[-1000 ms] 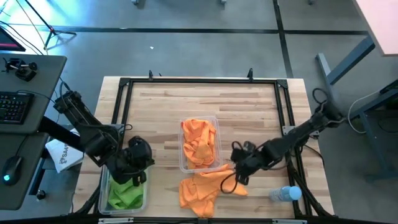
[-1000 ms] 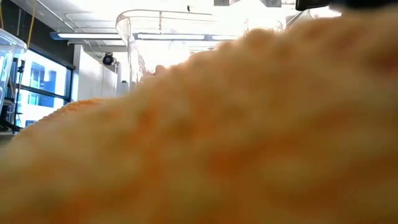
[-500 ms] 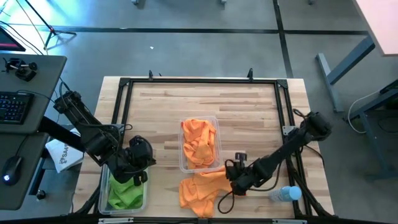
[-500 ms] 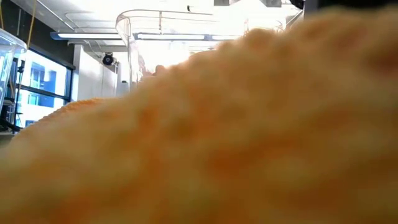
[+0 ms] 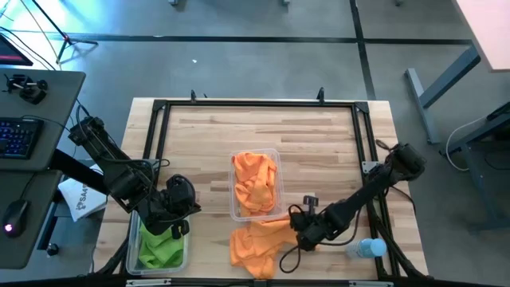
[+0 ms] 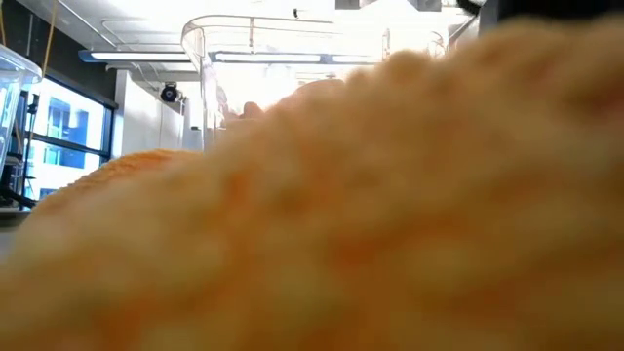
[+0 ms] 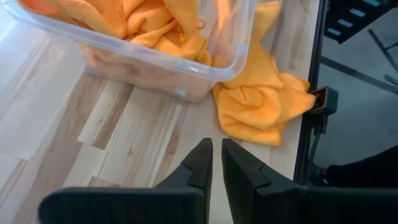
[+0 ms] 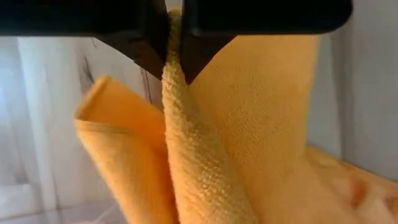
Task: Sort microfiber towel by color & place in baskets
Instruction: Put the yellow microfiber towel into the right transparent bin
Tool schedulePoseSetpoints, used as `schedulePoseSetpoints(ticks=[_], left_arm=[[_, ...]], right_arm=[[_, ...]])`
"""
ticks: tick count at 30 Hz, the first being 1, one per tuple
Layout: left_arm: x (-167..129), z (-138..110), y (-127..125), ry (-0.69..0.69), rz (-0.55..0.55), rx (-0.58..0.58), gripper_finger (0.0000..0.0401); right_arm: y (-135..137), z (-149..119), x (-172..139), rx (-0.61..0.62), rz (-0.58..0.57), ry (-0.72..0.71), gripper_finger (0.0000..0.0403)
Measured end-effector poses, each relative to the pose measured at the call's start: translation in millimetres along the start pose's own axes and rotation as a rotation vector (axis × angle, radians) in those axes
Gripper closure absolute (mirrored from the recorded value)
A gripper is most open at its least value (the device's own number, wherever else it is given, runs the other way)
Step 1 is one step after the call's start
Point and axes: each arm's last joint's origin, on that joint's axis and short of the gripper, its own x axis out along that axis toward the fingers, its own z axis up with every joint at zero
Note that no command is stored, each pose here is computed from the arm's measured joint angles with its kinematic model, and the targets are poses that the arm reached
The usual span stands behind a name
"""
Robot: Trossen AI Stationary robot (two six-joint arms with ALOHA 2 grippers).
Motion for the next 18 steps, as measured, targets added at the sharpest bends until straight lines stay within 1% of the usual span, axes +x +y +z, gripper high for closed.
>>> schedulePoseSetpoints(ticks=[2,6,9,13,18], left_arm=[[0.0,0.1,-0.2,-0.001,-0.002,-0.001,0.0378],[0.0,0.2,-0.3,-0.001,-0.003,-0.002,0.0378],[0.0,0.2,-0.3,-0.003,-0.003,-0.002,0.0378],[0.0,1.1,0.2,-0.032,0.015,-0.003,0.0378],[-0.1,1.7,0.5,-0.053,0.027,-0.004,0.0378]], right_arm=[[-1.9,-1.1,-12.7,0.014,-0.007,-0.020,0.0381],[-12.2,-4.8,-51.7,0.056,-0.017,-0.084,0.0398],[-23.2,-10.6,-85.2,0.099,-0.013,-0.148,0.0395],[-40.0,-21.5,-129.5,0.179,-0.018,-0.302,0.0400],[-60.9,-32.3,-175.3,0.249,-0.007,-0.548,0.0401]])
